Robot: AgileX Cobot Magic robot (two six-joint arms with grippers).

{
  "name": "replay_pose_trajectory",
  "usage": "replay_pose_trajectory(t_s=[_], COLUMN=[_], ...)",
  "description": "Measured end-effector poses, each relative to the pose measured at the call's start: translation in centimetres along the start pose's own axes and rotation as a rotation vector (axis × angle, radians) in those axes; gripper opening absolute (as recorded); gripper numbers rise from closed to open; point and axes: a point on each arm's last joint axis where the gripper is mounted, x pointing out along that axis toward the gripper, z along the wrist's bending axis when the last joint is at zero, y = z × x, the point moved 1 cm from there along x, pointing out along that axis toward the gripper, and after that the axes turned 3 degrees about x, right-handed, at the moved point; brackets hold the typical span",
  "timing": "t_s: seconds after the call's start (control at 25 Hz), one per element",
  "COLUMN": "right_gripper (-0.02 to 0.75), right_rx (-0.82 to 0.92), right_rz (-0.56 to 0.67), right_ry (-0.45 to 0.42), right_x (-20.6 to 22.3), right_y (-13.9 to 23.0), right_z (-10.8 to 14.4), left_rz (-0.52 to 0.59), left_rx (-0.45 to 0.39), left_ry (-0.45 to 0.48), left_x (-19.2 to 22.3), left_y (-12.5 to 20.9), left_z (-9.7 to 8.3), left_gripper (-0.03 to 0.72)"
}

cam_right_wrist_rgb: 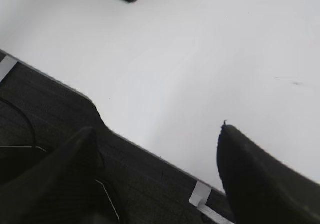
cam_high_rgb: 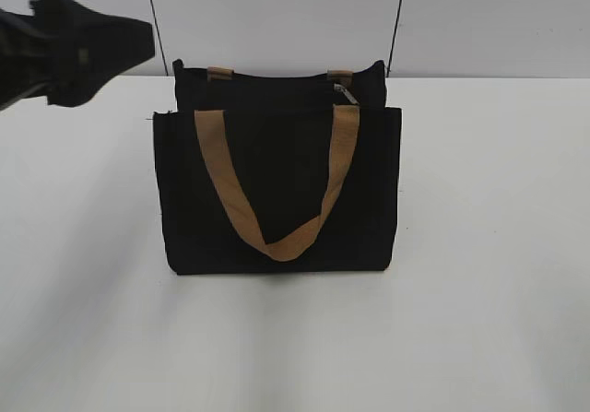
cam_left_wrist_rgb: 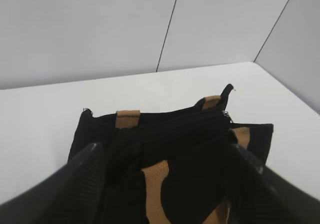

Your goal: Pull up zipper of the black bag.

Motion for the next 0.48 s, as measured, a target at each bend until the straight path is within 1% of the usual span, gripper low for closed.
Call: replay_pose_trajectory(t_s=[0.12, 0.24, 0.32, 0.4, 0.48], right_gripper=[0.563, 0.563, 0.563, 0.563, 0.563], right_rx=[0.000, -0.001, -0.001, -0.001, -0.001], right_rz=[-0.019, -0.023, -0.027, -0.027, -0.027], right_ry=[0.000, 0.003, 0.003, 0.003, 0.003], right_x=[0.4, 0.4, 0.4, 0.4, 0.4], right_y=[-0.1, -0.1, -0.1, -0.1, -0.1], right_z=[0.0, 0.0, 0.0, 0.0, 0.0], left_rz=[-0.053, -0.068, -0.043, -0.006, 0.052], left_rx=[0.010, 0.066, 0.124, 0.186, 0.212], left_ry=[-0.016, -0.146, -0.241, -0.262, -0.277], left_x=[-2.3, -3.3, -3.4, -3.2, -3.0], left_y=[0.3, 1.7, 3.0, 3.8, 4.4], left_z=[0.3, 1.8, 2.9, 3.2, 3.5], left_gripper=[0.563, 0.562, 0.561, 0.560, 0.560])
